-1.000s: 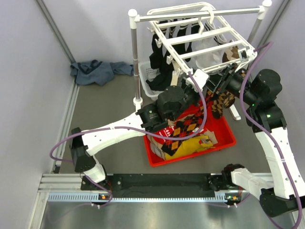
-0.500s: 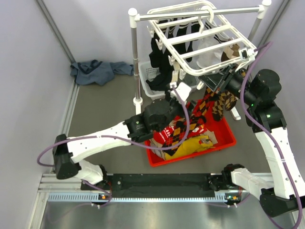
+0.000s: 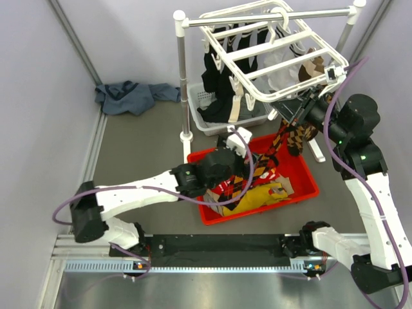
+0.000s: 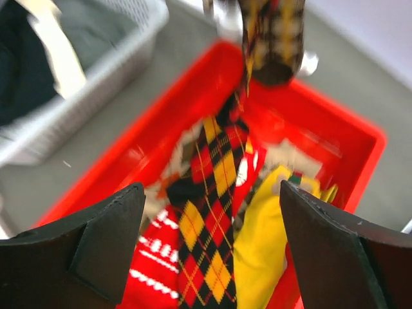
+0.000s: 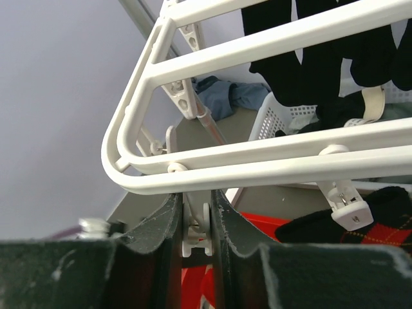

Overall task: Clip the socks to the hanger
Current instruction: Adjust the sock in the bin.

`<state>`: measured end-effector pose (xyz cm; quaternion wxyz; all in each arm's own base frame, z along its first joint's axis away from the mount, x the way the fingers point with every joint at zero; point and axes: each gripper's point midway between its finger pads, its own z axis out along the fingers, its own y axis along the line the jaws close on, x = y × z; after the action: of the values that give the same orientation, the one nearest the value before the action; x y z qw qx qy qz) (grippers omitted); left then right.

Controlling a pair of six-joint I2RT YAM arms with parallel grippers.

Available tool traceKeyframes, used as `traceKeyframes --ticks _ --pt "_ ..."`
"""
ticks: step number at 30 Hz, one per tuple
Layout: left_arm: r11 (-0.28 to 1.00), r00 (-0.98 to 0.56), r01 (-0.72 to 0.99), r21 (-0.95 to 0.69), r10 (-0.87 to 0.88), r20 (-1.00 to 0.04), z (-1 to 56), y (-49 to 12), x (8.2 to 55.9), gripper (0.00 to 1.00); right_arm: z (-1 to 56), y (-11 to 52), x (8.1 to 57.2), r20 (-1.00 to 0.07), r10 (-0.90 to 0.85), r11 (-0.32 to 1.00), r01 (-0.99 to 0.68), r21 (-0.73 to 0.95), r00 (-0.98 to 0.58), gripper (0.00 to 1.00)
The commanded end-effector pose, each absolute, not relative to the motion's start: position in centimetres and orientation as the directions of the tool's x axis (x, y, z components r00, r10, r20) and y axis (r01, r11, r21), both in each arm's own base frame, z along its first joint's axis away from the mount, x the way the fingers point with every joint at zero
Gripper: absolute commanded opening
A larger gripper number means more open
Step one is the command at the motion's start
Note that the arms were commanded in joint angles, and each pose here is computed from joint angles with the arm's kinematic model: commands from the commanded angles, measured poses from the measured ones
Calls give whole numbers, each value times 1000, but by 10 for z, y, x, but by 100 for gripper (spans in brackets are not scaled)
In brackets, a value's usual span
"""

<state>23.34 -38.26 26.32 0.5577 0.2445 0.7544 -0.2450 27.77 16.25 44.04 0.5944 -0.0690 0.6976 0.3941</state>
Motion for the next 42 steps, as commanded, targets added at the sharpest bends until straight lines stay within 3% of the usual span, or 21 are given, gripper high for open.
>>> traceKeyframes --ticks 1,5,15,22,34,41,42 --pt "748 -350 657 -101 183 -919 216 -418 238 88 431 153 289 -901 356 730 -528 433 -248 2" --pt "735 -401 676 -44 318 -859 163 -447 254 82 424 157 291 -901 351 722 -540 434 -255 2" --pt "717 -534 672 -184 297 -792 115 -467 303 73 423 143 287 -932 315 777 -514 363 -182 3" --pt "709 -590 677 -198 361 -722 81 -472 306 64 419 144 290 -934 305 779 -516 357 -185 3" --pt "707 -642 671 -225 401 -653 105 -437 272 22 411 141 296 -931 301 796 -483 364 -205 3" --pt "757 -607 635 -157 363 -707 124 -415 282 22 408 141 295 -928 303 795 -480 371 -216 3" --pt "762 -605 631 -149 362 -709 124 -414 284 30 408 140 295 -928 305 796 -477 372 -216 3"
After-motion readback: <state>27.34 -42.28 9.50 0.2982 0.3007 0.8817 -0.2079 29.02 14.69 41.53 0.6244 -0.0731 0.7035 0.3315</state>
